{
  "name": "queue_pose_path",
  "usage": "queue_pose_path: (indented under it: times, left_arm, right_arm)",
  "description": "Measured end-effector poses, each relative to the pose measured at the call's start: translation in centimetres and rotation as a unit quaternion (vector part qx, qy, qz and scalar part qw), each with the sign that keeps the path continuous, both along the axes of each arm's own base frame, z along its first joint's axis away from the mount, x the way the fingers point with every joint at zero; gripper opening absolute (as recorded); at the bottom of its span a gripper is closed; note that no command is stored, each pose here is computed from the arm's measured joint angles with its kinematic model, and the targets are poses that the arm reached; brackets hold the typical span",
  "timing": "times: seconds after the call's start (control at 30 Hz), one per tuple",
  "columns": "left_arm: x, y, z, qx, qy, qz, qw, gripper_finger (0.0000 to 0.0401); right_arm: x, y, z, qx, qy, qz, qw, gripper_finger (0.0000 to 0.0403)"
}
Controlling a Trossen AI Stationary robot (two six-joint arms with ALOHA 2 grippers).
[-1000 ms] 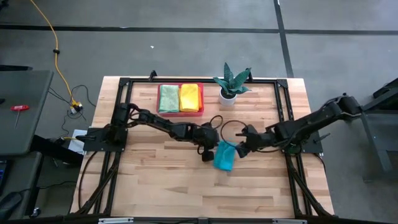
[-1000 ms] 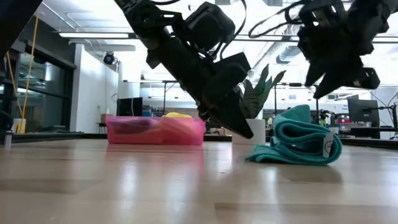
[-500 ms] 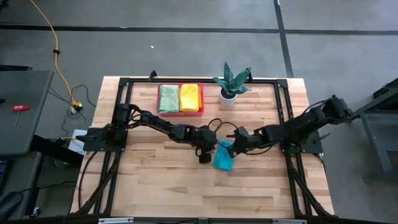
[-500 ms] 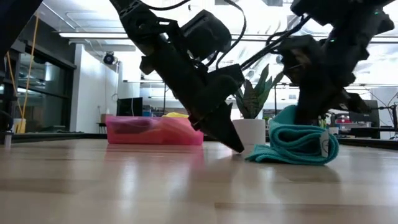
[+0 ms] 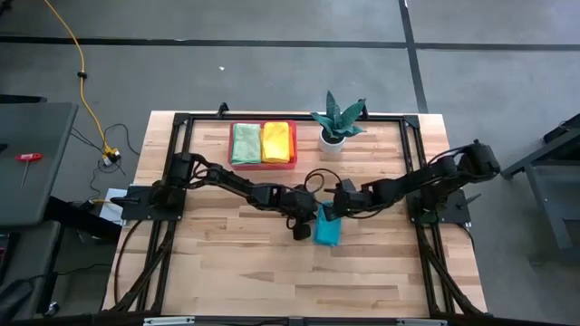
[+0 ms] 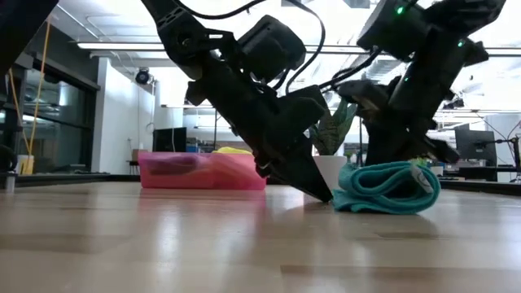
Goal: Fold microfiber towels
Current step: Fold the blue microfiber towel, then put the blue microfiber towel into the bin
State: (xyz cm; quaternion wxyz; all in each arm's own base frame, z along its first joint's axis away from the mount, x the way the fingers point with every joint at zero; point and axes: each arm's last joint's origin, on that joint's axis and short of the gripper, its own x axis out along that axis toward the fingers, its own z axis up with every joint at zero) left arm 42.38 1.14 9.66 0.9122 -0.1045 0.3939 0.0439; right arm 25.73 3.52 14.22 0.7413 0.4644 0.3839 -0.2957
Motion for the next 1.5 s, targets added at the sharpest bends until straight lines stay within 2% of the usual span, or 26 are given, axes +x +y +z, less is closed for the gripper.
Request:
queue_pose_path:
  times: [0.17, 0.27, 0.47, 0.7, 0.83, 1.03, 1.23, 1.37, 1.5]
  left_arm:
    - [-0.9, 0.8, 1.2, 0.009, 0.031, -0.017, 0.999, 0.0000]
    - [-1.7, 1.7, 2.4, 0.014, 0.049, -0.026, 0.998, 0.0000]
    - [-2.5, 3.4, 5.4, 0.002, 0.034, -0.019, 0.999, 0.0000]
    - [-1.4, 1.8, 6.7, -0.061, -0.045, 0.028, 0.997, 0.0008]
    - [-1.0, 0.2, 7.1, -0.099, -0.070, 0.060, 0.991, 0.0043]
    - [-1.2, -0.8, 6.8, -0.177, -0.049, 0.155, 0.971, 0.0133]
    - [-1.5, 0.1, 6.5, -0.194, -0.032, 0.200, 0.960, 0.0230]
    - [-1.5, 0.9, 5.8, -0.236, -0.023, 0.268, 0.934, 0.0264]
    - [-1.3, 1.1, 5.0, -0.260, -0.013, 0.324, 0.910, 0.0268]
  right_arm:
    - [0.5, 0.1, -1.1, 0.018, 0.009, 0.003, 1.000, 0.0000]
    - [0.4, 0.0, -0.8, 0.012, 0.005, -0.007, 1.000, 0.0000]
    - [-1.2, -0.5, 3.0, -0.044, -0.044, -0.024, 0.998, 0.0000]
    - [-5.2, -0.9, 6.7, -0.079, -0.050, -0.044, 0.995, 0.0000]
    - [-7.0, -0.9, 7.6, -0.089, -0.050, -0.071, 0.992, 0.0000]
    - [-8.1, -1.1, 7.9, -0.100, -0.038, -0.087, 0.990, 0.0000]
    - [-8.0, -1.0, 7.7, -0.101, -0.028, -0.084, 0.991, 0.0000]
    - [-8.0, -1.0, 7.5, -0.102, -0.023, -0.079, 0.991, 0.0000]
    - [-7.9, -1.0, 7.5, -0.103, -0.019, -0.070, 0.992, 0.0000]
